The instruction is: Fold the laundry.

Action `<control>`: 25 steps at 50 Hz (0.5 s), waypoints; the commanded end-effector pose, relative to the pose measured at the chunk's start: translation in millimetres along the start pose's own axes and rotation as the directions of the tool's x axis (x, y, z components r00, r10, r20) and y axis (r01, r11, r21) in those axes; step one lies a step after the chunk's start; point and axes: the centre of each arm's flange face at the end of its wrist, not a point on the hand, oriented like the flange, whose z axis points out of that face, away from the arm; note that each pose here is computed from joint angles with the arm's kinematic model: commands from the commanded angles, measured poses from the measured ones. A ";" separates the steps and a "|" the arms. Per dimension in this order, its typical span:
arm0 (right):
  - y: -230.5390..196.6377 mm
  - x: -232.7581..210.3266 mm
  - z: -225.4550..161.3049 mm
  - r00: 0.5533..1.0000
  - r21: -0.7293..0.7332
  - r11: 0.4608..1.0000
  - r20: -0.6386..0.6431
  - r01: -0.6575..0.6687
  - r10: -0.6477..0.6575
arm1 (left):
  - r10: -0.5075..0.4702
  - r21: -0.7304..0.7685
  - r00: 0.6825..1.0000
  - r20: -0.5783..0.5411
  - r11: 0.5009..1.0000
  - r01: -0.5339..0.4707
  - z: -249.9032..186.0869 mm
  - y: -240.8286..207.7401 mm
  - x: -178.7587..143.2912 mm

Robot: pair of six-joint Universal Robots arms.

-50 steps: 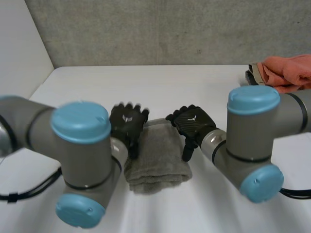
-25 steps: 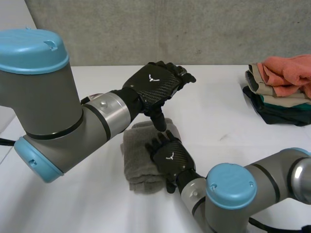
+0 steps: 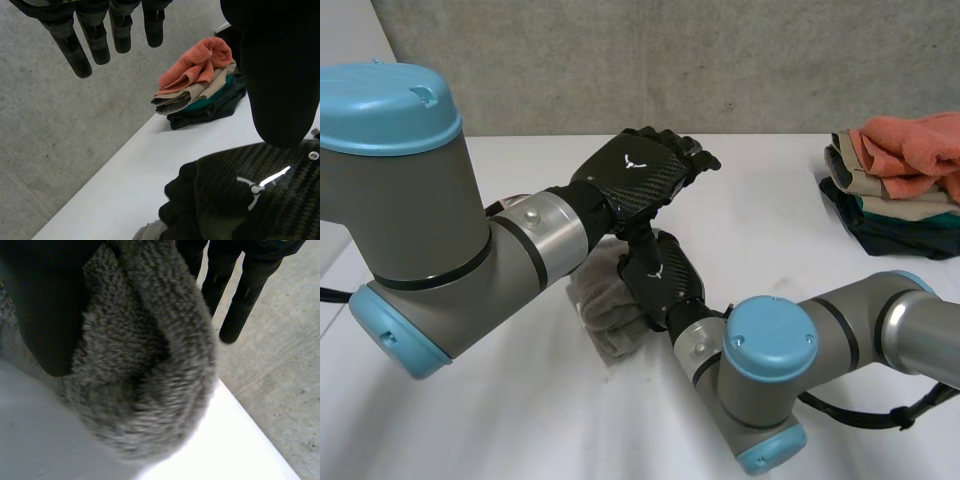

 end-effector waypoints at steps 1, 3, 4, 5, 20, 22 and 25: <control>4.0 -1.9 4.7 1.000 -0.030 1.000 0.022 -0.003 0.004 | -0.005 -0.013 1.000 0.004 1.000 0.005 -1.9 3.7 -2.3; 3.9 -0.6 5.1 1.000 -0.029 1.000 0.020 -0.003 0.004 | -0.007 -0.017 1.000 0.005 1.000 0.007 -2.1 5.2 -2.4; 3.4 -0.2 5.1 1.000 -0.028 1.000 0.020 -0.002 0.002 | -0.007 -0.017 1.000 0.005 1.000 0.007 -2.1 5.2 -2.4; 0.7 0.6 5.3 1.000 -0.018 1.000 0.021 -0.003 0.003 | -0.006 -0.016 1.000 0.005 1.000 0.006 -2.4 4.6 -2.4; -37.0 74.5 42.0 0.989 0.151 0.988 -0.149 0.021 0.002 | 0.020 0.063 0.994 0.109 0.998 -0.027 -17.5 -25.6 -35.9; -46.0 92.3 47.3 0.983 0.193 0.980 -0.186 0.036 0.000 | 0.026 0.079 0.991 0.128 0.996 -0.036 -20.5 -31.4 -41.6; -66.2 135.2 56.5 0.959 0.297 0.952 -0.283 0.075 0.012 | 0.038 0.115 0.986 0.160 0.992 -0.057 -25.7 -42.4 -50.5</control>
